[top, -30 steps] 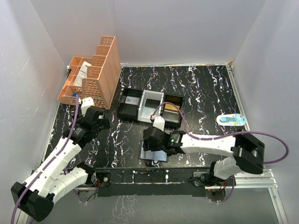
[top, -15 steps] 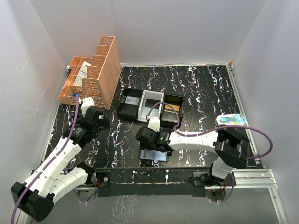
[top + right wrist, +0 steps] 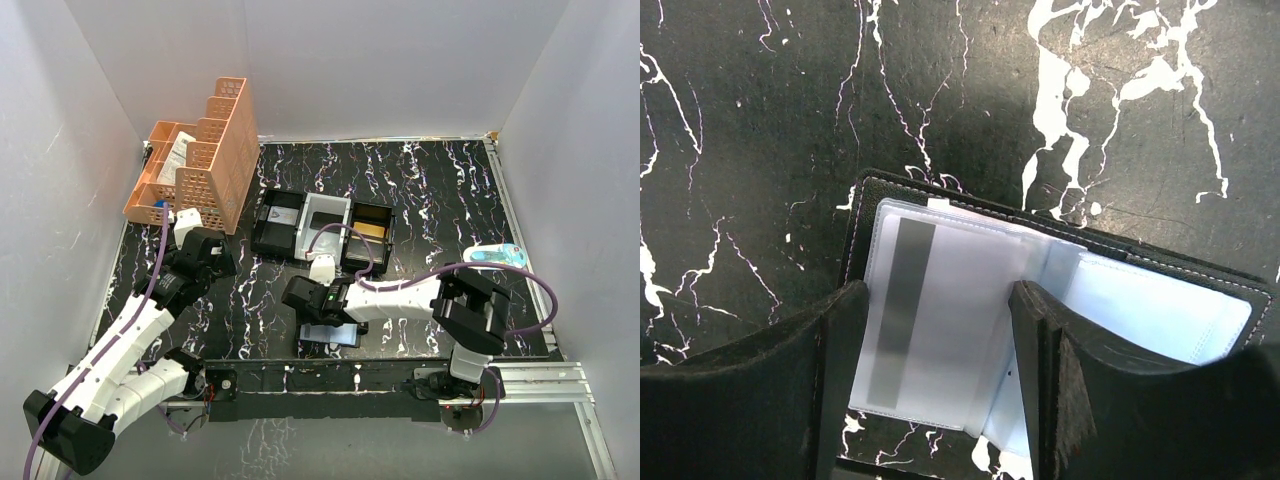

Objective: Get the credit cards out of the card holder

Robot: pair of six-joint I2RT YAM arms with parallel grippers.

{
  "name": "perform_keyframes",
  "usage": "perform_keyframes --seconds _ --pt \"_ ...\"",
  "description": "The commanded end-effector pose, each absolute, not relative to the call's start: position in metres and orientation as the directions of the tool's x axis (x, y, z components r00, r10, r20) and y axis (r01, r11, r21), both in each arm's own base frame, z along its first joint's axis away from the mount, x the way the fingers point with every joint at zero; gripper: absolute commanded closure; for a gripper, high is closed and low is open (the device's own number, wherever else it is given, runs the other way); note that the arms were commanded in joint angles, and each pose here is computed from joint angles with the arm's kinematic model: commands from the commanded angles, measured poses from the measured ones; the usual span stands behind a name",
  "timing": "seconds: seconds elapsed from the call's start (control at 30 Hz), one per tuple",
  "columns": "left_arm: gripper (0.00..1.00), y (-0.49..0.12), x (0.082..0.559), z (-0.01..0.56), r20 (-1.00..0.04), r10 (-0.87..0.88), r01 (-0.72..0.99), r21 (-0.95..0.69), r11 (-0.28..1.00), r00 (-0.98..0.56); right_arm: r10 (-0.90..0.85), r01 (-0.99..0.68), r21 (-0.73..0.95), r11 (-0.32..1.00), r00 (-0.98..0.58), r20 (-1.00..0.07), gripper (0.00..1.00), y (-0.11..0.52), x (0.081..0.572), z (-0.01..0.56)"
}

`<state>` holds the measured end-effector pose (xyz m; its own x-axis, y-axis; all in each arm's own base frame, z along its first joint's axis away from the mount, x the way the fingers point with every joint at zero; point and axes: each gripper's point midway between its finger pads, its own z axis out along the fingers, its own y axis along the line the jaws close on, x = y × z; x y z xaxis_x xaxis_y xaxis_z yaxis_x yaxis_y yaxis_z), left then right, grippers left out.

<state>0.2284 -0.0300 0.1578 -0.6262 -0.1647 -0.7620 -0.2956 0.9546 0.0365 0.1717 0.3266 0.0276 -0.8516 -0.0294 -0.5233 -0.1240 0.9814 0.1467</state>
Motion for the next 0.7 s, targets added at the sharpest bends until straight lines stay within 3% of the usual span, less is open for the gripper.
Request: perform_keyframes --seconds 0.0,0.17,0.27,0.4,0.53,0.67 --pt "0.01 -0.031 0.232 0.167 -0.78 -0.172 -0.293 0.015 0.956 -0.602 -0.048 -0.105 0.079 0.991 -0.848 -0.527 0.43 0.322 0.174 0.014" --pt "0.01 -0.06 0.233 0.166 -0.758 -0.171 -0.161 -0.088 0.983 -0.629 -0.05 -0.125 0.112 0.986 -0.854 -0.518 0.52 0.325 0.17 0.01" --pt "0.03 -0.1 0.224 0.165 -0.713 -0.212 -0.022 -0.266 0.964 -0.668 -0.035 -0.159 0.197 0.968 -0.854 -0.518 0.54 0.337 0.167 0.019" --pt "0.05 -0.159 0.202 0.172 -0.604 -0.256 0.143 -0.533 0.834 -0.755 -0.004 -0.169 0.272 0.947 -0.855 -0.518 0.54 0.342 0.164 0.027" --pt "0.11 -0.184 0.186 0.157 -0.481 -0.302 0.117 -0.665 0.738 -0.823 0.012 -0.181 0.325 0.928 -0.86 -0.511 0.55 0.343 0.162 0.03" --pt "0.14 -0.18 0.174 0.131 -0.436 -0.338 0.059 -0.679 0.732 -0.834 0.0 -0.188 0.312 0.931 -0.857 -0.515 0.51 0.339 0.162 0.032"
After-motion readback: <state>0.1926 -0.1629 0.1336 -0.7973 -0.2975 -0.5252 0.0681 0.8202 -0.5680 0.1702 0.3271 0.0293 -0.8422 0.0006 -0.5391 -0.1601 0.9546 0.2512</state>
